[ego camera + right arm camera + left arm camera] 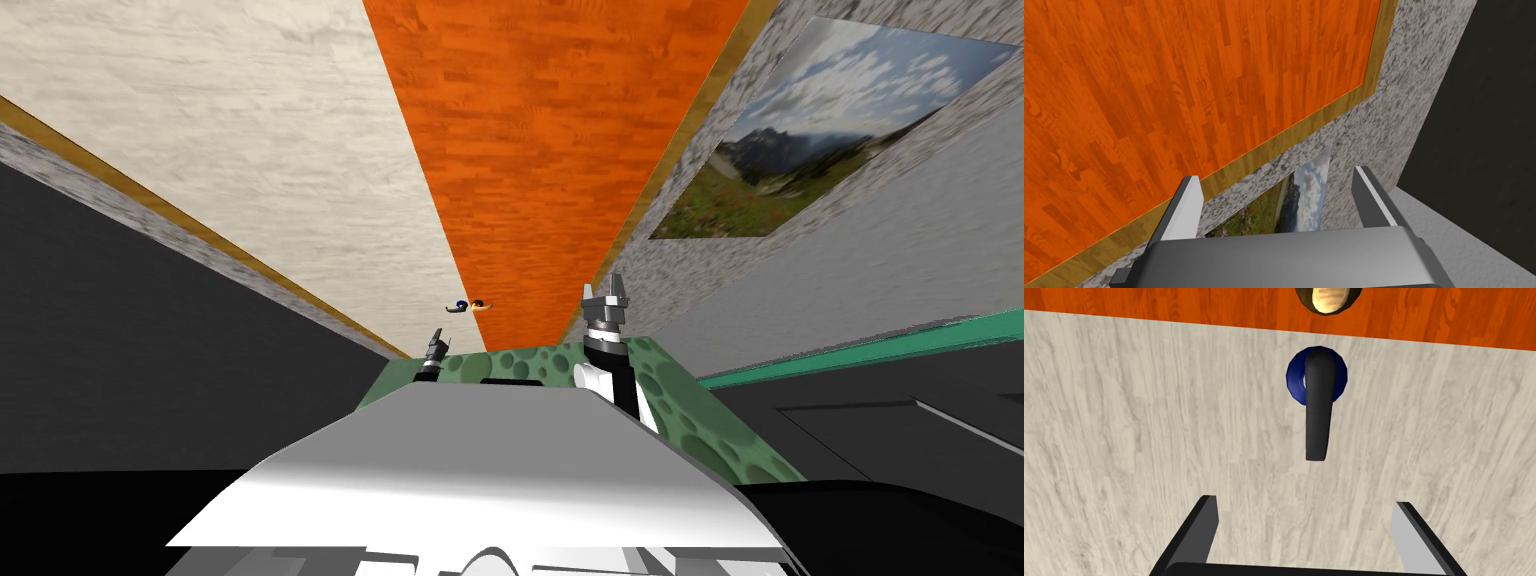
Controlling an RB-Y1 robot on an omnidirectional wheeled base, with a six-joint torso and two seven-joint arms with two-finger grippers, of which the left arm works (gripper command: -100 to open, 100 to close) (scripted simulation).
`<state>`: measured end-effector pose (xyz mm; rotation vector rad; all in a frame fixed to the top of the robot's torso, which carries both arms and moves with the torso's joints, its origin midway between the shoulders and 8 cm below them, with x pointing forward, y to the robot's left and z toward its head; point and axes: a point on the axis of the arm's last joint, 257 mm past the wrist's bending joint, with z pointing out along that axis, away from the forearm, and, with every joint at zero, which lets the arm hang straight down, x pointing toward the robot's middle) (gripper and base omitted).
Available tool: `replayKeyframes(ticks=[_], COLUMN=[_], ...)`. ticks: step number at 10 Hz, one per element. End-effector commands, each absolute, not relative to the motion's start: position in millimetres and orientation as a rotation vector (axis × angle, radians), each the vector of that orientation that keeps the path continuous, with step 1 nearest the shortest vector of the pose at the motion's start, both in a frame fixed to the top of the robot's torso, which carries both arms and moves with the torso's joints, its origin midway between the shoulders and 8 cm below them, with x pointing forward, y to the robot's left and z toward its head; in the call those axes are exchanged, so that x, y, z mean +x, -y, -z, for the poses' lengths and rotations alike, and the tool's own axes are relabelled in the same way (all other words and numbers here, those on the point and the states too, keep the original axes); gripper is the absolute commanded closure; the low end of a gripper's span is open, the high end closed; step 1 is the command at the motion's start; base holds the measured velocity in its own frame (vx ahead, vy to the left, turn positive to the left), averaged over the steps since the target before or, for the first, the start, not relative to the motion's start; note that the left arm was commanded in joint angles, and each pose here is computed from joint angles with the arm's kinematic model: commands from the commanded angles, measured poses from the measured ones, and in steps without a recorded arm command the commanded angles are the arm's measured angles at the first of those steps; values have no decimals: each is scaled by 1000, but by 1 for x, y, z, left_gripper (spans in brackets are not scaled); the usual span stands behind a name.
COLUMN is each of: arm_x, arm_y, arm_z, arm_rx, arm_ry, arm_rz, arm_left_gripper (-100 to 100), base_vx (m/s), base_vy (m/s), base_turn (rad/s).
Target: Pull the door open
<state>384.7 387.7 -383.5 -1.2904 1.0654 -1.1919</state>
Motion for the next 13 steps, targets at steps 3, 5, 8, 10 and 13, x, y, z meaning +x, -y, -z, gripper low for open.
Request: replayKeyframes(ticks=[3, 5, 8, 10, 13], arm_x=[381, 369, 351, 339, 323], arm_y=[-393, -417, -451, -474, -507], arm_z=[392, 398, 405, 408, 410], arm_rx=[-1310, -1337, -1372, -1394, -1425], arm_ry=[-1069, -1053, -1025, -1001, -951], arm_rz=[1179, 1126, 1051, 999, 926], arm_left_gripper=[-100, -100, -100, -100, -100], base_vx=[87, 11, 4, 23, 39], base_vy=[5, 10, 14, 40, 67], base_turn=[-32, -73, -66, -112, -143])
